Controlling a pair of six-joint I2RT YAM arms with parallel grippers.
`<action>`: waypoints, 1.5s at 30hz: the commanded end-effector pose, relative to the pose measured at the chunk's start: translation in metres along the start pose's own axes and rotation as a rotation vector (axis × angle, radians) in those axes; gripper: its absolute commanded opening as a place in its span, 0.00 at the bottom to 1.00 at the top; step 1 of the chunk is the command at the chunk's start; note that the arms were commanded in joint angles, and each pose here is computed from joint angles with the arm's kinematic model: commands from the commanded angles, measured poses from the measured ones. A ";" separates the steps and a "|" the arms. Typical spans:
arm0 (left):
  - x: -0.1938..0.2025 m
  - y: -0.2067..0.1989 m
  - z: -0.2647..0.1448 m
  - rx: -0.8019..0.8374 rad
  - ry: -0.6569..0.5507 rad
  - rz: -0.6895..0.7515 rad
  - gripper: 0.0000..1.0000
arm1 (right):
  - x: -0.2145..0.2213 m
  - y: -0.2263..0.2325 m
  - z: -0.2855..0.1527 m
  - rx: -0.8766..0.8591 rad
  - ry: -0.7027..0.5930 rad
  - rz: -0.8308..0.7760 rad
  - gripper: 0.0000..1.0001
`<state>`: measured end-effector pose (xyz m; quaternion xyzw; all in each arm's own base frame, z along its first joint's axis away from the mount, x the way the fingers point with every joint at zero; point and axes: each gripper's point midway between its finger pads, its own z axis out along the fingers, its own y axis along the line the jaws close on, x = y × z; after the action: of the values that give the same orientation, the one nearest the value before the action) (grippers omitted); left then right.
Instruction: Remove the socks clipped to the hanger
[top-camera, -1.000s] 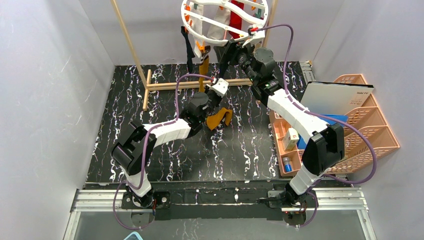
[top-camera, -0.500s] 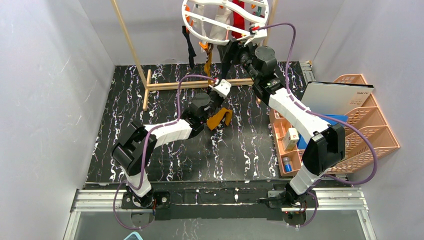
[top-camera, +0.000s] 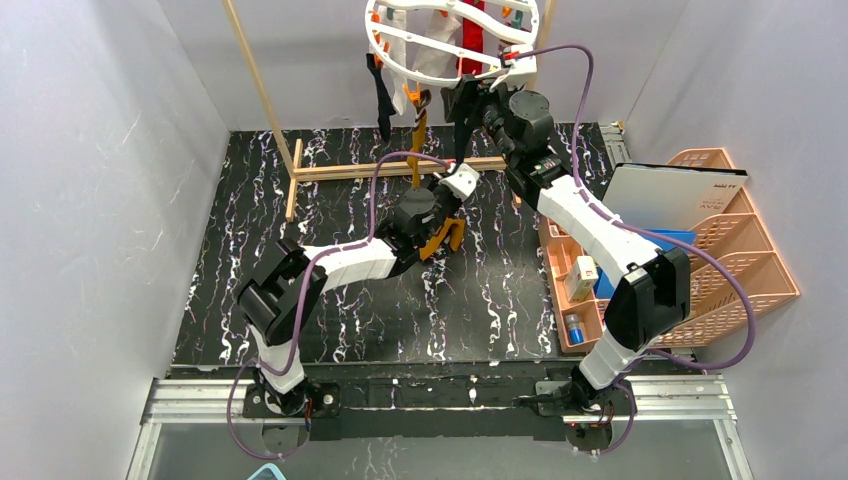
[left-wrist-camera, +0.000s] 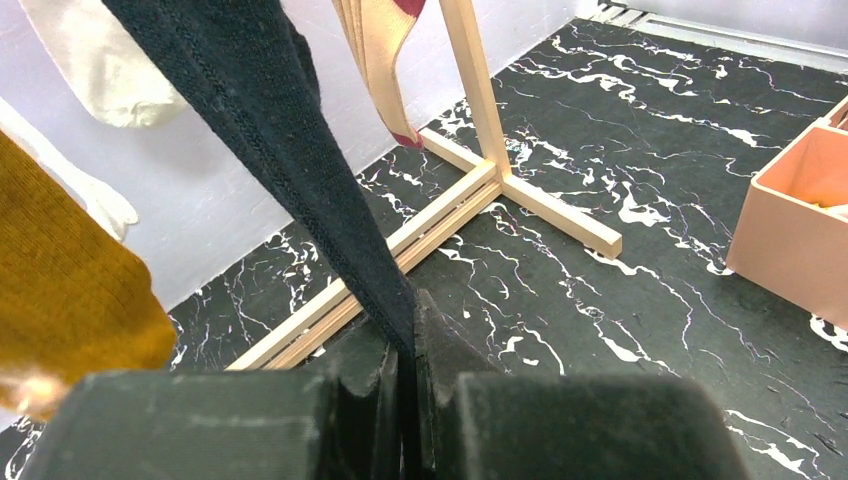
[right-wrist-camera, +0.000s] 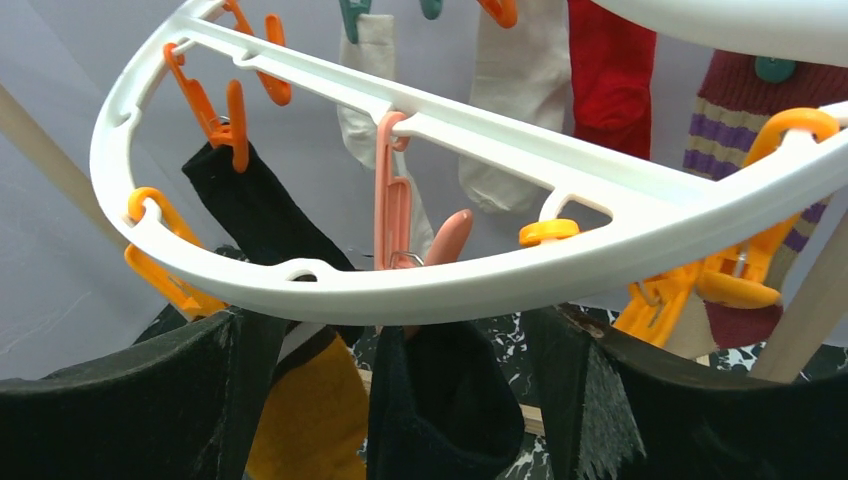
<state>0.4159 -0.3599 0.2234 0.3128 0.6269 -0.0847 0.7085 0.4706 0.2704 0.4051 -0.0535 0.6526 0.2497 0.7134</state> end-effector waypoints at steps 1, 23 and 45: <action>-0.008 -0.004 0.002 -0.003 -0.007 0.008 0.00 | -0.047 -0.009 -0.002 0.069 -0.119 0.007 0.95; -0.006 -0.018 0.005 0.017 -0.003 0.012 0.00 | -0.048 -0.039 -0.004 0.246 -0.236 0.056 0.90; -0.001 -0.023 0.006 0.021 0.009 0.011 0.00 | -0.038 0.004 0.006 0.056 -0.163 -0.038 0.93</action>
<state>0.4111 -0.3752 0.2202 0.3200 0.6240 -0.0846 0.7079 0.4756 0.2671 0.4077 -0.0318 0.6308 0.2222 0.7427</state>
